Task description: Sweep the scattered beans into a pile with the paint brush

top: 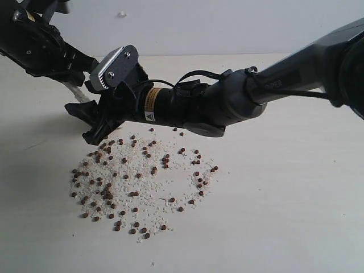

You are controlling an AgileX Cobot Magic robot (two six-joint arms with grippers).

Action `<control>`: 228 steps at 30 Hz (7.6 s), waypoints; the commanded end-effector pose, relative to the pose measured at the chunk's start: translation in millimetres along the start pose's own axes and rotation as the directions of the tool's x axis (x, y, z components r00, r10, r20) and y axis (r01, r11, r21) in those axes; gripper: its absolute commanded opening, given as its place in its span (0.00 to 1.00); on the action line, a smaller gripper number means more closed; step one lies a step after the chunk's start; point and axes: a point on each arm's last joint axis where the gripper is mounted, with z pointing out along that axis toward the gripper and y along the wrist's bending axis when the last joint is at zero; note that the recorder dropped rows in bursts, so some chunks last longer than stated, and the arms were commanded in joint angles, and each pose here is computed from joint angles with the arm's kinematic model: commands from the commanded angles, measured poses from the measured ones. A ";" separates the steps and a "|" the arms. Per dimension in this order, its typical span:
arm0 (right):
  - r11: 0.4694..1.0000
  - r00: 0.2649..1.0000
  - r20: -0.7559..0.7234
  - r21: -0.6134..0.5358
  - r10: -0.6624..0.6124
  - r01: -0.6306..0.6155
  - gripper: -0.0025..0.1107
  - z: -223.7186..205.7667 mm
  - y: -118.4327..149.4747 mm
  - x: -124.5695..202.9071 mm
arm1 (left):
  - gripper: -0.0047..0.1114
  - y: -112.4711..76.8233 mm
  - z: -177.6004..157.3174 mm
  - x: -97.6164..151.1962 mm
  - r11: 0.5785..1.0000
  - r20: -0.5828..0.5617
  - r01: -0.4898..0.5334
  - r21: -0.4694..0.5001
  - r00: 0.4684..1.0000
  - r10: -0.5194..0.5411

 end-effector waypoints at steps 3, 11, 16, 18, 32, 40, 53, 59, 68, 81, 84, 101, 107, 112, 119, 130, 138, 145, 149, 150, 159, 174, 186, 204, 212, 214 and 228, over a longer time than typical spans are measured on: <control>0.992 0.996 0.015 0.090 0.093 -0.094 0.54 7.6 -9.2 8.4 | 0.04 -3.3 -2.9 -6.0 0.999 0.050 0.032 0.027 0.998 -0.033; 0.993 0.996 0.063 0.097 0.059 -0.065 0.54 9.4 -10.9 5.0 | 0.04 -5.7 -3.2 -9.4 0.996 0.084 0.070 0.058 0.994 -0.075; 0.993 0.995 0.077 0.096 0.059 -0.066 0.54 19.7 -15.0 10.4 | 0.04 -8.1 -3.4 -9.9 0.991 0.085 0.097 0.087 0.991 -0.105; 0.993 0.995 0.082 0.094 0.060 -0.068 0.52 23.5 -16.2 13.8 | 0.04 -8.3 -3.4 -9.9 0.991 0.085 0.100 0.089 0.991 -0.107; 0.994 0.996 0.074 0.089 0.054 -0.061 0.23 24.3 -15.7 16.4 | 0.04 -11.1 -3.7 -10.5 0.981 0.082 0.146 0.124 0.984 -0.156; 0.994 0.996 0.074 0.089 0.054 -0.061 0.02 24.3 -15.7 16.4 | 0.05 -11.0 -3.8 -10.9 0.981 0.086 0.149 0.125 0.983 -0.160; 0.993 0.995 0.079 0.095 0.059 -0.067 0.02 24.1 -16.4 15.2 | 0.71 -8.5 -5.6 -19.3 0.983 0.181 0.141 0.119 0.970 -0.161; 0.989 0.992 0.115 0.135 0.049 -0.065 0.02 22.5 -21.1 9.7 | 0.72 -3.2 -12.6 -35.0 0.988 0.362 0.122 0.095 0.920 -0.148; 0.985 0.974 0.185 0.138 -0.129 0.104 0.02 8.9 -20.7 -50.3 | 0.51 52.4 -75.1 -36.9 0.980 0.583 0.200 -0.008 0.797 -0.158; 0.972 0.955 0.192 -0.012 -0.227 0.234 0.02 -37.0 -17.9 -109.7 | 0.04 58.0 -92.9 65.7 0.959 0.803 0.275 -0.064 0.585 -0.114; 0.973 0.963 0.162 -0.039 -0.217 0.226 0.02 -51.6 -25.3 -113.7 | 0.04 51.4 -104.1 103.1 0.956 0.889 0.283 -0.073 0.453 -0.066; 0.912 0.929 0.159 -0.193 -0.334 0.361 0.02 -72.8 -23.6 -106.6 | 0.04 24.6 -165.3 242.2 0.922 0.966 0.322 -0.213 0.211 0.149; 0.870 0.890 0.166 -0.194 -0.425 0.452 0.02 -71.0 -23.3 -101.0 | 0.04 19.5 -162.9 262.5 0.924 0.968 0.311 -0.223 0.185 0.171; 0.851 0.860 0.136 -0.137 -0.491 0.508 0.02 -62.4 -32.0 -82.9 | 0.04 18.2 -157.2 269.9 0.932 0.962 0.307 -0.192 0.247 0.117; 0.900 0.887 0.232 -0.086 -0.400 0.428 0.02 -56.9 -56.8 -48.7 | 0.04 18.5 -147.9 273.0 0.938 0.953 0.324 -0.124 0.303 0.022; 0.886 0.870 0.294 -0.130 -0.395 0.446 0.02 -48.1 -77.5 -17.1 | 0.04 28.0 -127.7 285.6 0.889 0.923 0.446 -0.100 0.375 -0.084; 0.847 0.852 0.185 -0.129 -0.490 0.515 0.02 -36.5 -93.5 -6.5 | 0.04 28.5 -127.9 285.8 0.873 0.855 0.323 -0.366 0.487 0.178; 0.869 0.887 0.099 -0.177 -0.452 0.462 0.02 -30.8 -96.5 20.7 | 0.04 28.5 -127.9 285.8 0.873 0.855 0.323 -0.366 0.487 0.178; 0.914 0.947 0.090 -0.248 -0.307 0.320 0.02 -31.3 -90.8 24.3 | 0.04 28.5 -127.9 285.8 0.873 0.855 0.324 -0.364 0.487 0.176; 0.911 0.954 0.091 -0.282 -0.286 0.300 0.02 -32.2 -87.8 24.7 | 0.04 28.5 -127.9 285.8 0.873 0.855 0.324 -0.364 0.487 0.176; 0.851 0.989 0.057 -0.503 -0.137 0.147 0.02 -40.8 -68.8 25.9 | 0.04 28.5 -127.9 285.8 0.873 0.856 0.325 -0.363 0.486 0.175; 0.845 0.970 0.145 -0.476 -0.195 0.241 0.02 -50.9 -63.5 -41.1 | 0.04 28.5 -127.9 285.8 0.873 0.856 0.325 -0.363 0.486 0.175; 0.825 0.885 0.341 -0.360 -0.317 0.435 0.02 12.7 -62.6 2.3 | 0.04 28.5 -127.9 285.8 0.873 0.856 0.325 -0.363 0.486 0.175; 0.787 0.984 -0.179 -0.605 0.011 -0.119 0.02 6.8 -56.6 2.1 | 0.04 28.5 -127.9 285.8 0.873 0.856 0.325 -0.363 0.486 0.175; 0.802 0.996 -0.035 -0.595 -0.086 0.048 0.02 -3.4 -58.6 -47.3 | 0.04 28.5 -127.9 285.8 0.873 0.856 0.325 -0.363 0.486 0.175; 0.805 0.989 0.060 -0.575 -0.135 0.145 0.02 -4.9 -59.5 -59.7 | 0.04 28.5 -127.9 285.8 0.873 0.856 0.325 -0.363 0.486 0.175; 0.641 0.862 0.326 -0.576 -0.389 0.508 0.02 35.1 -11.5 -26.9 | 0.04 28.5 -127.9 285.8 0.873 0.856 0.325 -0.363 0.486 0.175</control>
